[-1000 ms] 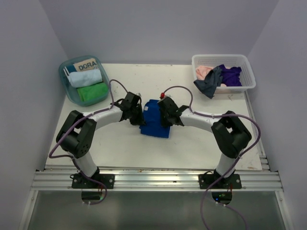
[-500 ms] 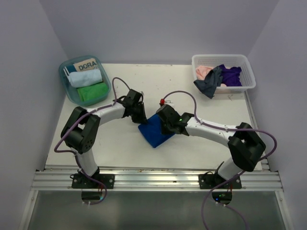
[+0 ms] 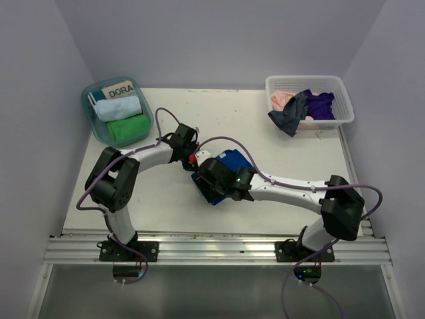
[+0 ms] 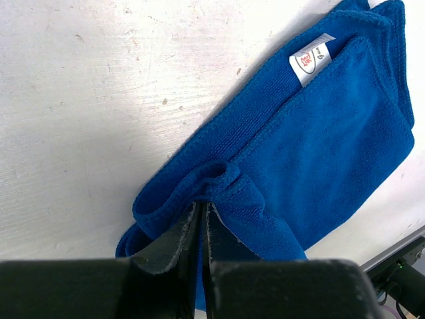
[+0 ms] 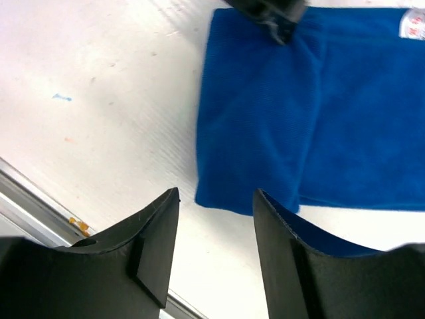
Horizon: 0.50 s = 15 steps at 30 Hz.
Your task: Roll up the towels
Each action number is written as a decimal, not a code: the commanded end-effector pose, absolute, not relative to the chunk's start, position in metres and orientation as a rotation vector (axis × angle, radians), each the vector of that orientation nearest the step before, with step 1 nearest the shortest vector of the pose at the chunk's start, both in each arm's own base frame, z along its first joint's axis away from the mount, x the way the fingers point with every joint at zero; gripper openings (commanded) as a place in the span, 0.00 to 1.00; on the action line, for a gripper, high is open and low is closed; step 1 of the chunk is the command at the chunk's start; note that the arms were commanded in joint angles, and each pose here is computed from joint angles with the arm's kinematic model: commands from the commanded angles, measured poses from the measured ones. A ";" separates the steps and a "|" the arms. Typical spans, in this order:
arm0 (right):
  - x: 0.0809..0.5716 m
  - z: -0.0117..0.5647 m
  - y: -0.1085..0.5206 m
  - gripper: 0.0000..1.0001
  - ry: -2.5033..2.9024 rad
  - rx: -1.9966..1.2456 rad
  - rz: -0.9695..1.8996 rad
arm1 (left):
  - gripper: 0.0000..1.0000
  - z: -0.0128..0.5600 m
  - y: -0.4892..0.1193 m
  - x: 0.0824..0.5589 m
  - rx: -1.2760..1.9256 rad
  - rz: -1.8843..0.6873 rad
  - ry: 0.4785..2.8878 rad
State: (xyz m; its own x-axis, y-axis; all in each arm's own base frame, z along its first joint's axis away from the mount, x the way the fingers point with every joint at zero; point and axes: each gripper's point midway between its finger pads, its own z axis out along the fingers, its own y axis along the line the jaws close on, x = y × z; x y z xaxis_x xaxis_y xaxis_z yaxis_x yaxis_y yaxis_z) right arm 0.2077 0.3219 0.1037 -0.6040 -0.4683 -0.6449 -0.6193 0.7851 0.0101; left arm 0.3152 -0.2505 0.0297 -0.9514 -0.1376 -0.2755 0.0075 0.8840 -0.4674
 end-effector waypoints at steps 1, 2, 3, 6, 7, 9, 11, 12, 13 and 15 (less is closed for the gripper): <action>0.215 0.106 0.335 0.54 2.257 -0.911 0.251 | 0.08 0.030 -0.253 0.322 -0.065 -0.688 2.736; 0.215 0.102 0.334 0.56 2.260 -0.917 0.237 | 0.08 0.031 -0.253 0.323 -0.065 -0.687 2.735; 0.216 0.096 0.334 0.59 2.263 -0.920 0.227 | 0.08 0.031 -0.253 0.323 -0.061 -0.688 2.734; 0.217 0.078 0.331 0.61 2.276 -0.942 0.176 | 0.08 0.030 -0.252 0.322 -0.061 -0.680 2.740; 0.217 0.068 0.330 0.61 2.293 -0.957 0.155 | 0.08 0.030 -0.251 0.322 -0.061 -0.680 2.741; 0.216 0.057 0.330 0.61 2.308 -0.966 0.149 | 0.08 0.029 -0.251 0.322 -0.064 -0.676 2.742; 0.214 0.043 0.328 0.62 2.327 -0.982 0.135 | 0.08 0.028 -0.250 0.322 -0.064 -0.671 2.744; 0.213 0.038 0.328 0.62 2.335 -0.986 0.128 | 0.08 0.029 -0.251 0.322 -0.061 -0.672 2.743; 0.212 0.035 0.326 0.62 2.344 -0.985 0.118 | 0.08 0.029 -0.250 0.322 -0.067 -0.667 2.743; 0.212 0.025 0.322 0.63 2.358 -0.979 0.096 | 0.08 0.029 -0.249 0.322 -0.066 -0.662 2.744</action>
State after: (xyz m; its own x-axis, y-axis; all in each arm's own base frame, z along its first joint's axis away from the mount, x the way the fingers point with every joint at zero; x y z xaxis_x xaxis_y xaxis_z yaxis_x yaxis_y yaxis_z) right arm 0.2072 0.3243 0.0331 -0.5706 -0.6265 -0.5310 -0.6804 0.7227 -0.1215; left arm 0.3150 -0.2509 0.0297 -0.9524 -0.1366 -0.2725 0.0079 0.8827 -0.4699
